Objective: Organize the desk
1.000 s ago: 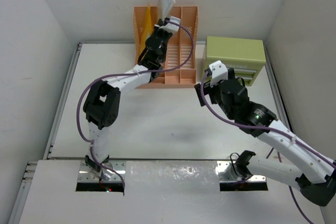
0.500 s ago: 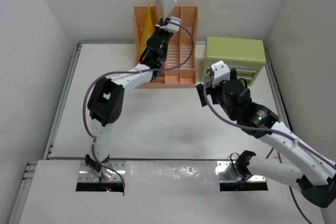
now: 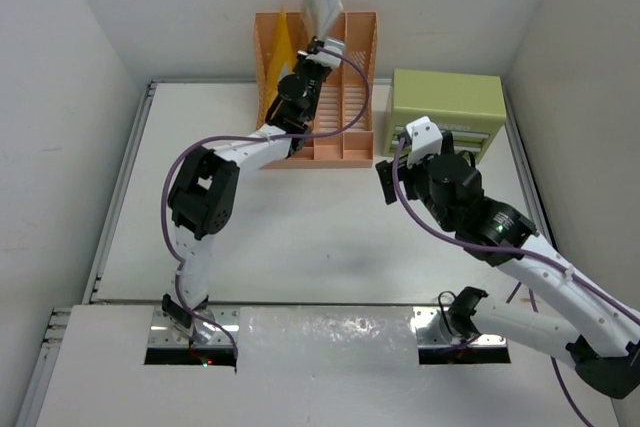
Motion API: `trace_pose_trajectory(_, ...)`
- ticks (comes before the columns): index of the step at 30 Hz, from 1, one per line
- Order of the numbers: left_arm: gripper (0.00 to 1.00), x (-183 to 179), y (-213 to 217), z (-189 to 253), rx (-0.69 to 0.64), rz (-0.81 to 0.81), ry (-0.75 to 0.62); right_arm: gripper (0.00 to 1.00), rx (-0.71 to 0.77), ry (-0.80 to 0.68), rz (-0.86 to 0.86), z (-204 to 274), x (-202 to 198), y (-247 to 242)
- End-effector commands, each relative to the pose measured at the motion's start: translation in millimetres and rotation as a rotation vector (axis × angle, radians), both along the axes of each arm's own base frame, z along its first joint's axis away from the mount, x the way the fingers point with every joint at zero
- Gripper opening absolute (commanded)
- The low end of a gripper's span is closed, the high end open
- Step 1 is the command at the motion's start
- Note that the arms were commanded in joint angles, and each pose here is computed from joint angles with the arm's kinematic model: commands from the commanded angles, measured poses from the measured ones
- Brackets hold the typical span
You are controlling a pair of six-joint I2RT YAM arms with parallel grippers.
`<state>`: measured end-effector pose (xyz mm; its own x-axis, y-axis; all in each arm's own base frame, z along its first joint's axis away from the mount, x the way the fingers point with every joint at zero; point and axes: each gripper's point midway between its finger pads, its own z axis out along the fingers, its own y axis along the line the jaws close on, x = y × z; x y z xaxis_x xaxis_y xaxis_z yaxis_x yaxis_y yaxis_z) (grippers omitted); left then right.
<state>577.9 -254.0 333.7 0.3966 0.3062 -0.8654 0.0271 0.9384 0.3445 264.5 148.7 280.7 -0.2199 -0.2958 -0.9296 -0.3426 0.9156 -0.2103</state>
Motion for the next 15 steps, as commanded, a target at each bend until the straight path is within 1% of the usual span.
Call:
trace_pose_trajectory(1, 0.00, 19, 27, -47, -0.031, 0.026, 0.106, 0.99, 0.036, -0.021, -0.005, 10, -2, -2)
trace_pose_trajectory(8, 0.00, 16, 38, -73, -0.067, 0.019, 0.202, 0.99, 0.030, -0.017, 0.000, 5, -3, -2)
trace_pose_trajectory(11, 0.00, 13, 44, -76, -0.060, 0.021, 0.203, 0.99, 0.027, -0.016, 0.001, 4, -2, -2)
trace_pose_trajectory(15, 0.00, 7, 50, -72, -0.025, 0.030, 0.167, 0.99, 0.030, -0.020, 0.011, 5, -2, 0)
